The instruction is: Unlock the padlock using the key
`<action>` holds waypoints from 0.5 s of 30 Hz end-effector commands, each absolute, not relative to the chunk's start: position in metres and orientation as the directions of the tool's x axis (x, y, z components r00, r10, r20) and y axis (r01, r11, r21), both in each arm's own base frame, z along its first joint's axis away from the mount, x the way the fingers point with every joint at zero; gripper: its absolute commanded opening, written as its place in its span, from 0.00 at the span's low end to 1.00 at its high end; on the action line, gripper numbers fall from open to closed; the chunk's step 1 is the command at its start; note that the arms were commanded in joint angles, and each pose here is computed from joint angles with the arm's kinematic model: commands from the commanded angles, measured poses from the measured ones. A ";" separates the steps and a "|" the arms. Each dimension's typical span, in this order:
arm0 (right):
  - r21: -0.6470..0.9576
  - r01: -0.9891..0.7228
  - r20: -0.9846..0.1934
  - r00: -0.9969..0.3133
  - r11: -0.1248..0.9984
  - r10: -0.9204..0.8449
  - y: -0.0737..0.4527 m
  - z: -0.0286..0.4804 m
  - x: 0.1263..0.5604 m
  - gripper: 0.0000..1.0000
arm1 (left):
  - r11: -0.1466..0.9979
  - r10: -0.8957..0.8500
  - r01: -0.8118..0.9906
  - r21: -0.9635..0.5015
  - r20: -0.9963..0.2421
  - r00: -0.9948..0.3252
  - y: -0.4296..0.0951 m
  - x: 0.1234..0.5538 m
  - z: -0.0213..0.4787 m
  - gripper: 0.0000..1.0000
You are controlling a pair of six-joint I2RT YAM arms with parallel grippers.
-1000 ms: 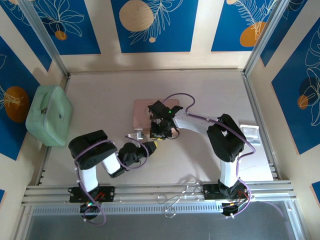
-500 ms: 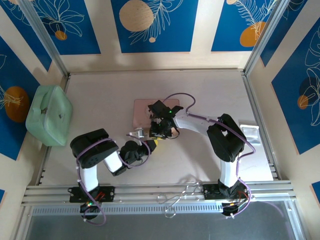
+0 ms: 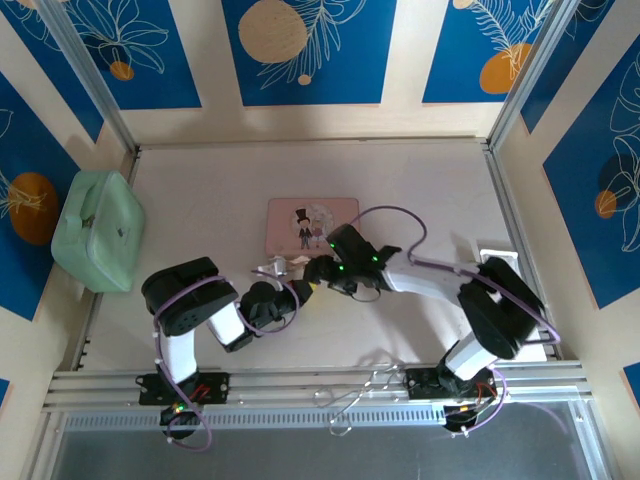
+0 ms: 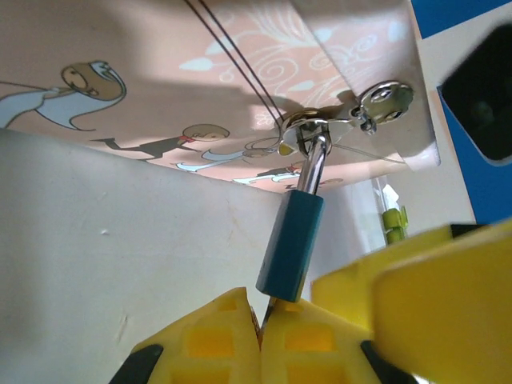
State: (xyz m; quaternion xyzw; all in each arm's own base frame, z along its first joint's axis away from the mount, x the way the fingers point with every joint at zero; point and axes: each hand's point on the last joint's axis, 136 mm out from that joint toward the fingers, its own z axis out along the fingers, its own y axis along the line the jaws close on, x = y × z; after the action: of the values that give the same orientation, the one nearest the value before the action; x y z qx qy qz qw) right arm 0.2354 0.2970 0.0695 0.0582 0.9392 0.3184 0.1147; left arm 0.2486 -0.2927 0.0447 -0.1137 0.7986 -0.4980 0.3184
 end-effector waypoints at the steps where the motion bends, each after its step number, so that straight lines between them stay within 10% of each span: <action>1: 0.745 -0.039 -0.273 -0.929 0.666 0.251 0.314 0.094 0.249 0.70 | 0.440 -0.535 0.109 -0.891 -0.358 -0.765 -0.289 0.250 0.051 0.00; 15: 0.849 -0.087 -0.284 -0.907 0.521 0.312 0.313 0.077 0.269 0.57 | 0.393 -0.543 0.105 -0.913 -0.323 -0.775 -0.294 0.249 0.063 0.00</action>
State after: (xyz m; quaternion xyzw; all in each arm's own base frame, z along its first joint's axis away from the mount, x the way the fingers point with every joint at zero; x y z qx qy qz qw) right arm 0.2678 0.3080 0.0723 0.0723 0.8605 0.4616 0.2030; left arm 0.2478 -0.2933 0.0479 -0.1375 0.7928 -0.5121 0.3007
